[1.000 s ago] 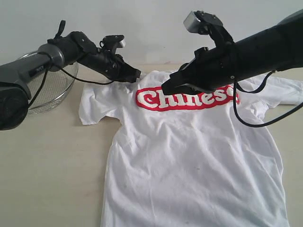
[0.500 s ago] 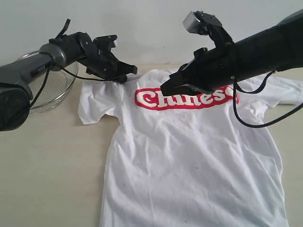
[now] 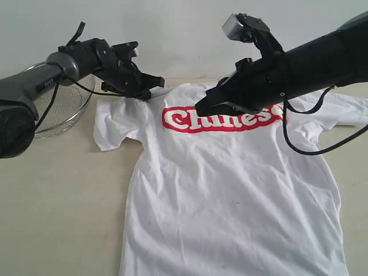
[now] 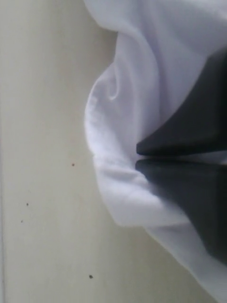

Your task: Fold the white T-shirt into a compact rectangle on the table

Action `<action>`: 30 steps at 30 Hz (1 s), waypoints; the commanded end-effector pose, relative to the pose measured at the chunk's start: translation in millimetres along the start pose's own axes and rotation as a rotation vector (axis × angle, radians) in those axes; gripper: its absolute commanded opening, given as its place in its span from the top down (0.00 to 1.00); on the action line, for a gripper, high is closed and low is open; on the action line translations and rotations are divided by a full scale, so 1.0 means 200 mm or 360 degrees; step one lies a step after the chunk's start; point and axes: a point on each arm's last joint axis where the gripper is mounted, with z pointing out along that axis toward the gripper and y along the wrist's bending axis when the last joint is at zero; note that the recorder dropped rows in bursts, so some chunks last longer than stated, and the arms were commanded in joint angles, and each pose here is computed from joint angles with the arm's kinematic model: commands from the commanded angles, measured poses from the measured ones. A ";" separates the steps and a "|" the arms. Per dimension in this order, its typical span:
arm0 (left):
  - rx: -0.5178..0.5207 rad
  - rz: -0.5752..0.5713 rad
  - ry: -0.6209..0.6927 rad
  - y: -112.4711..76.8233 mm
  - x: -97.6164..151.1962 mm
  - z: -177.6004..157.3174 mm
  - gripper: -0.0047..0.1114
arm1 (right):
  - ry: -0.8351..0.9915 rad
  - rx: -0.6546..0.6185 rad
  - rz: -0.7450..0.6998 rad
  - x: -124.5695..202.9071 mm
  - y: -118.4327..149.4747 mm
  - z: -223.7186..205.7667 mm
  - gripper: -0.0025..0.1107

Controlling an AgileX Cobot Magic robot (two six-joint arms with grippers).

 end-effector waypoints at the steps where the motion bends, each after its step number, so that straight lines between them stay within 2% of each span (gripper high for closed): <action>1: 0.0020 0.0001 0.0020 -0.03 -0.06 -0.11 0.92 | 0.0008 0.0214 0.0114 0.00 -0.05 -0.01 0.98; 2: 0.0050 0.0017 0.0035 -0.05 -0.08 -0.16 0.92 | 0.0048 0.0328 0.0167 0.02 -0.08 -0.02 0.98; 5: 0.0116 0.0003 0.0084 -0.06 -0.14 -0.29 0.92 | 0.0176 0.0390 0.0241 0.06 -0.10 -0.03 0.98; 6: 0.0177 -0.0034 0.0075 -0.05 -0.17 -0.36 0.92 | 0.0178 0.0397 0.0270 0.06 -0.10 -0.03 0.98; 9: 0.0204 -0.0037 0.0120 -0.02 -0.23 -0.54 0.92 | 0.0108 0.0486 0.0339 0.05 -0.11 -0.05 0.98; 11: 0.0259 -0.0030 0.0207 -0.02 -0.25 -0.70 0.92 | 0.0104 0.0570 0.0445 0.13 -0.13 -0.14 0.98; 14: 0.0363 -0.0006 0.0211 -0.09 -0.28 -0.81 0.92 | 0.0084 0.0629 0.0588 0.24 -0.15 -0.27 0.98; 16: 0.0433 0.0004 0.0224 -0.19 -0.27 -0.90 0.92 | 0.0045 0.0676 0.0673 0.29 -0.16 -0.35 0.98; 18: 0.0473 0.0051 0.0266 -0.28 -0.24 -0.95 0.92 | -0.0001 0.0698 0.0732 0.29 -0.15 -0.43 0.98; 21: 0.0492 0.0094 0.0371 -0.34 -0.15 -0.96 0.92 | 0.0029 0.0646 0.0824 0.31 -0.14 -0.45 0.98; 25: 0.0522 0.0139 0.0571 -0.37 0.03 -0.96 0.92 | 0.0154 0.0602 0.0857 0.34 -0.12 -0.45 0.98; 30: 0.0586 0.0081 0.0668 -0.37 0.30 -1.00 0.92 | 0.0277 0.0734 0.0828 0.38 -0.07 -0.54 0.98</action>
